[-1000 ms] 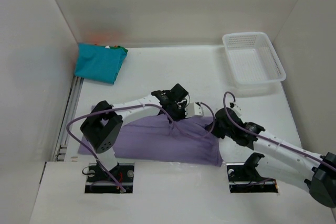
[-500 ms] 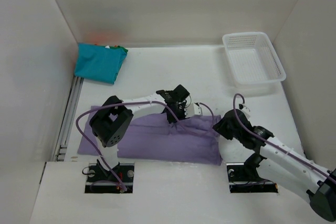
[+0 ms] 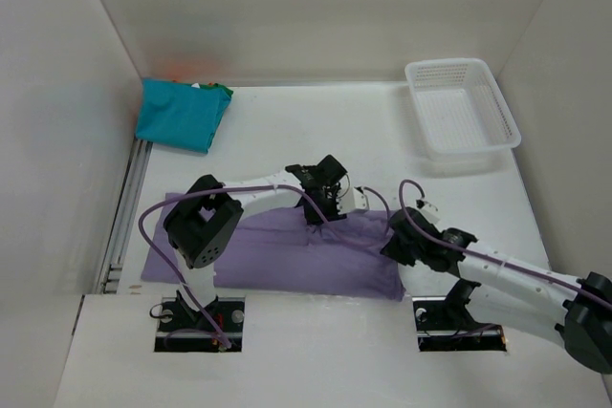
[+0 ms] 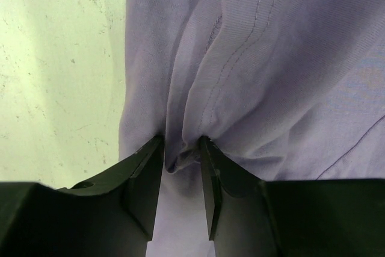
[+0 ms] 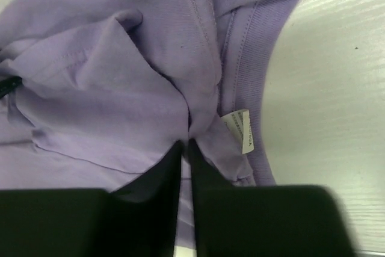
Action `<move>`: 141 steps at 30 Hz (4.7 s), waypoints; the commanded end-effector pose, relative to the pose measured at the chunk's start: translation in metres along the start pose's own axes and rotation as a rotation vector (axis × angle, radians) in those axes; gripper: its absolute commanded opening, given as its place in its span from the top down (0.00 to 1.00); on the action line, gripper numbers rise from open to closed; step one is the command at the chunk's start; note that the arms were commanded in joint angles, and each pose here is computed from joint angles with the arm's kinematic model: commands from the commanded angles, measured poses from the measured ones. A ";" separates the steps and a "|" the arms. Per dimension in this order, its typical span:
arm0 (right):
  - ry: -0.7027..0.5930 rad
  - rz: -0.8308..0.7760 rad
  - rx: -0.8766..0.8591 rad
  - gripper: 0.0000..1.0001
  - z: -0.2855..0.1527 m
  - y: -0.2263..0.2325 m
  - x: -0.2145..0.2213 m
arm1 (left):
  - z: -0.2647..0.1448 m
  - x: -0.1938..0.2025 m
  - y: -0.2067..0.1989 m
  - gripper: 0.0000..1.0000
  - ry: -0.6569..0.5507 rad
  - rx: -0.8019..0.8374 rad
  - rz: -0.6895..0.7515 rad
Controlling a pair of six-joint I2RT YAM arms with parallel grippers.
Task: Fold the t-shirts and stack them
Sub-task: Fold the other side of the tshirt into a rectangle, then rotate the tshirt 90 degrees
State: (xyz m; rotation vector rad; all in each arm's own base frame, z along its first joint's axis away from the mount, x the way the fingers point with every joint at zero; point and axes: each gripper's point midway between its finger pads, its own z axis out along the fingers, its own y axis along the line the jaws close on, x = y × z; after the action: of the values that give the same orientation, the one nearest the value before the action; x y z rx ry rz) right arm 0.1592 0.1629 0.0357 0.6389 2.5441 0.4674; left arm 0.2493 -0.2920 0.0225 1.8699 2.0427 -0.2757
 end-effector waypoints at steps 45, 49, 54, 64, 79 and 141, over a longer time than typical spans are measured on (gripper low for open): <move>-0.040 -0.004 -0.122 0.65 0.011 0.045 -0.062 | -0.027 -0.007 0.000 0.52 0.009 -0.023 0.012; -0.014 -0.003 -0.096 0.61 0.022 0.044 -0.058 | -0.026 -0.006 -0.001 0.52 0.014 -0.020 0.011; -0.004 -0.005 -0.157 0.75 0.026 0.061 -0.059 | -0.026 -0.004 -0.002 0.53 0.018 -0.017 0.011; -0.095 0.024 -0.143 1.00 0.018 0.048 -0.070 | -0.020 -0.001 -0.009 0.67 0.035 0.001 0.017; -0.180 0.033 0.011 0.61 0.003 0.008 -0.087 | -0.046 -0.006 0.004 0.49 0.019 -0.052 -0.017; -0.108 -0.256 0.139 0.30 0.109 0.130 -0.265 | -0.165 0.428 0.092 0.41 0.459 -0.473 -1.054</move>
State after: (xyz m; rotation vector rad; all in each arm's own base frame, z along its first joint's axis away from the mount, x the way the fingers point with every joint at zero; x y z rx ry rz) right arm 0.4653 0.1396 0.1027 0.2992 2.5351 0.0272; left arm 0.2989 0.1752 0.0240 0.5198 2.8945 0.4197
